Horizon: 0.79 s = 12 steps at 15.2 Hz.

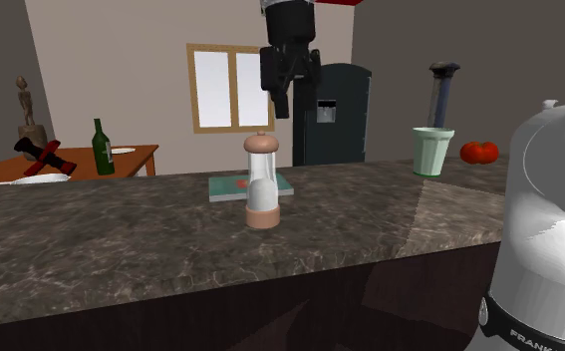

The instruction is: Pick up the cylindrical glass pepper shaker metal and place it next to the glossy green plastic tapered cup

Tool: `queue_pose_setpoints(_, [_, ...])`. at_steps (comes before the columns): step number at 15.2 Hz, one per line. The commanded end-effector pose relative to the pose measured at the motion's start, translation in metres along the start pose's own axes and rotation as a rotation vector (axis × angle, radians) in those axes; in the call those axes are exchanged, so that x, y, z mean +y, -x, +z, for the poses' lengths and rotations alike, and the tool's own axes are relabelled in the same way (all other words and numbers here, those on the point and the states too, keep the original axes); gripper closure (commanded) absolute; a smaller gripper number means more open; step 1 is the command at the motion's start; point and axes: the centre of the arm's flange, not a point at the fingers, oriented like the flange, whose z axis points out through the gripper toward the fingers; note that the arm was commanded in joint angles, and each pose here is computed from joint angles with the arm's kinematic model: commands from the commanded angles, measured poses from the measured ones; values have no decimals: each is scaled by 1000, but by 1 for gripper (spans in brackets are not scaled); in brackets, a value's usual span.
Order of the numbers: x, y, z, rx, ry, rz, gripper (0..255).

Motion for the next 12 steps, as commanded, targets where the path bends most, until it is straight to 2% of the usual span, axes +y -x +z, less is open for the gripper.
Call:
queue_pose_setpoints(1, [0,-27,8,20,7,1,0])
queue_pose_setpoints(7, [-3,-93,20,70,25,4,0])
queue_pose_setpoints(12, [-2,-95,46,70,25,4,0])
